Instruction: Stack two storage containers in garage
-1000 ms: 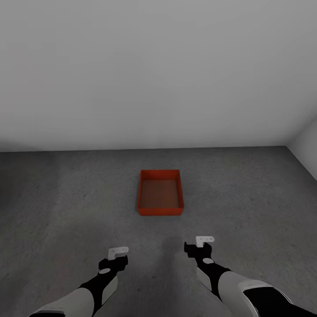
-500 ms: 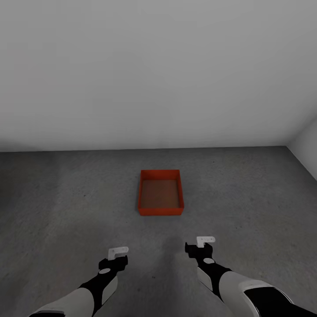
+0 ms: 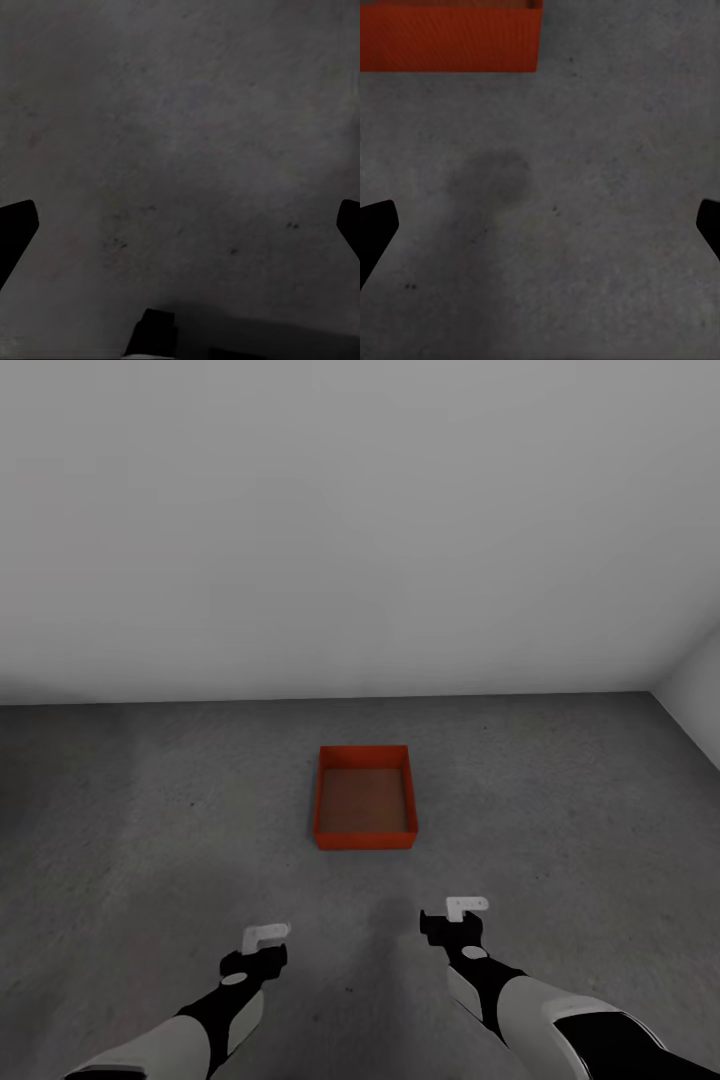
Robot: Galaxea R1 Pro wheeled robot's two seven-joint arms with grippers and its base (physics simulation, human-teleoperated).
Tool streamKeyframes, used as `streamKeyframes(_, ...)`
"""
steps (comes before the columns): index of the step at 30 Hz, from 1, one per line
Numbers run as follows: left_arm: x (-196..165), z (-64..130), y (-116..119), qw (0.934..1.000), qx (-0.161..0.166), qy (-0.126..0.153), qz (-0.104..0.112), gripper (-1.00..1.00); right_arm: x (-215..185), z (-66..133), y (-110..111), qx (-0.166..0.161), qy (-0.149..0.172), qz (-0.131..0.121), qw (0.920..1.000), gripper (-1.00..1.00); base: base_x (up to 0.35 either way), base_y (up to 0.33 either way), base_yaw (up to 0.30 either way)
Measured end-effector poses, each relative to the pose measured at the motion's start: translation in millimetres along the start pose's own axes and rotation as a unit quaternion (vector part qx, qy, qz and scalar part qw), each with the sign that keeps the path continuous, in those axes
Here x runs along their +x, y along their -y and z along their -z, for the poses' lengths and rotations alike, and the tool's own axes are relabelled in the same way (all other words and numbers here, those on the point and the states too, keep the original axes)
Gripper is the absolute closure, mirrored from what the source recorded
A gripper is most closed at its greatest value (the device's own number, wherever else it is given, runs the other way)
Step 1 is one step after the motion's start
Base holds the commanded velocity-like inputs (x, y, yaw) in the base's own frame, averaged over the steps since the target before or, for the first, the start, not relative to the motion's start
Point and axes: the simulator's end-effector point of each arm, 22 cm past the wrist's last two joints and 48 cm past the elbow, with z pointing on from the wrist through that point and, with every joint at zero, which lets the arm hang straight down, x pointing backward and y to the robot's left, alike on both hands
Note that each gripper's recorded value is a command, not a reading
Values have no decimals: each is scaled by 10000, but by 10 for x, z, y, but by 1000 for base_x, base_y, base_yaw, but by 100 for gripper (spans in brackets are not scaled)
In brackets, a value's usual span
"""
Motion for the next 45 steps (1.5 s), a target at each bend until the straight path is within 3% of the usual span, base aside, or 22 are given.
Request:
streamKeyframes(6,42,-11,-94,10000,-63,-46,-17,-100,23,-5,46,30,-48,27,10000,-100,0,0,0)
streamKeyframes(8,54,-15,-130,9999,-88,-60,-12,-100,34,-18,170,104,-66,46,9999,-100,0,0,0)
streamKeyframes(9,119,-16,-188,9998,-131,-132,2,-100,42,-31,337,208,-71,53,9997,-100,0,0,0)
streamKeyframes(17,240,-33,-464,9991,-328,-279,57,-100,60,-49,711,430,-81,115,9990,-100,0,0,0)
streamKeyframes(24,415,-41,-1078,9952,-764,-488,376,-100,687,104,904,530,-499,191,9972,-100,0,0,0)
streamKeyframes(28,467,-32,-1216,9939,-860,-540,419,-100,1107,240,917,526,-785,230,9953,-100,0,0,0)
streamKeyframes(33,504,-25,-1305,9931,-918,-591,430,-100,1960,589,925,507,-1481,306,9872,-100,0,0,0)
streamKeyframes(39,816,46,-1362,9913,-958,-820,385,-100,2717,987,868,448,-2387,393,9693,-100,0,0,0)
streamKeyframes(41,1191,150,-1409,9885,-990,-1094,338,-100,3096,1237,848,416,-2817,433,9576,-100,0,0,0)
streamKeyframes(42,1560,273,-1455,9850,-1016,-1366,273,-100,3419,1482,832,379,-3123,465,9481,-100,0,0,0)
streamKeyframes(45,2062,474,-1513,9795,-1030,-1721,199,-100,3782,1791,807,310,-3417,465,9382,-100,0,0,0)
